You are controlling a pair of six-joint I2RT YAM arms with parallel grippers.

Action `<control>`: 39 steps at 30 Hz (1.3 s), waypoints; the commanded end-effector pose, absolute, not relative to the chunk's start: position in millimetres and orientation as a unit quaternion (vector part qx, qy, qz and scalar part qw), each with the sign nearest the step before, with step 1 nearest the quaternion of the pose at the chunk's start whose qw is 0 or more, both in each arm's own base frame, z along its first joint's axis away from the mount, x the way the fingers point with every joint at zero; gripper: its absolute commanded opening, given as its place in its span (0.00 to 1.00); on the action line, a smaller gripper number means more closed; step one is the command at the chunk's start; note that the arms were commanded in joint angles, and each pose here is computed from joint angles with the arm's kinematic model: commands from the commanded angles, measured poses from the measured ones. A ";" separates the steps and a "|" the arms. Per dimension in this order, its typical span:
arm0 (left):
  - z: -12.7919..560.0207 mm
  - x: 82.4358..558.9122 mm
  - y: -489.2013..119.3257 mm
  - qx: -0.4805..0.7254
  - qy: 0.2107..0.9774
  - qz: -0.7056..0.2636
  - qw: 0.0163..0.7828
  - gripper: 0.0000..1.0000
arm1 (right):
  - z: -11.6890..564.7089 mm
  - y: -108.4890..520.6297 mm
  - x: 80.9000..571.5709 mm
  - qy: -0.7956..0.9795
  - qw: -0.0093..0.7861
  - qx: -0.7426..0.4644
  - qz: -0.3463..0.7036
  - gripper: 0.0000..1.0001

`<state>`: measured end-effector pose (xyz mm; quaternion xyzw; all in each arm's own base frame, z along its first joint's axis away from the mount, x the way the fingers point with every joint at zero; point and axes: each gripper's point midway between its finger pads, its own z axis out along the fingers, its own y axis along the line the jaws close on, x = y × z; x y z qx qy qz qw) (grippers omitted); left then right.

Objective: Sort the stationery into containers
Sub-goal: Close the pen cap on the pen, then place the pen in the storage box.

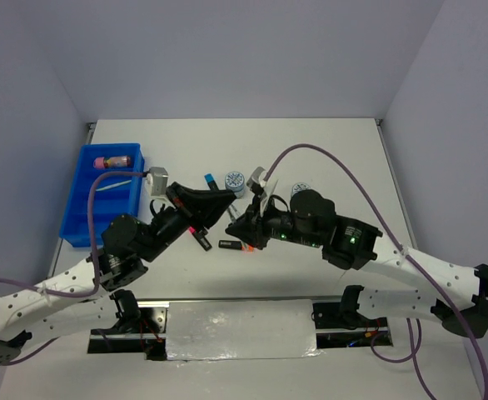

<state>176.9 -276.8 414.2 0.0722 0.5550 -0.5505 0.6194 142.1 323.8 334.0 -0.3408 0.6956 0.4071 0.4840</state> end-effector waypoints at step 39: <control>319.7 238.3 -201.3 -0.140 0.733 -0.305 0.592 0.00 | 296.0 303.6 166.1 0.723 0.533 -0.216 0.383 1.00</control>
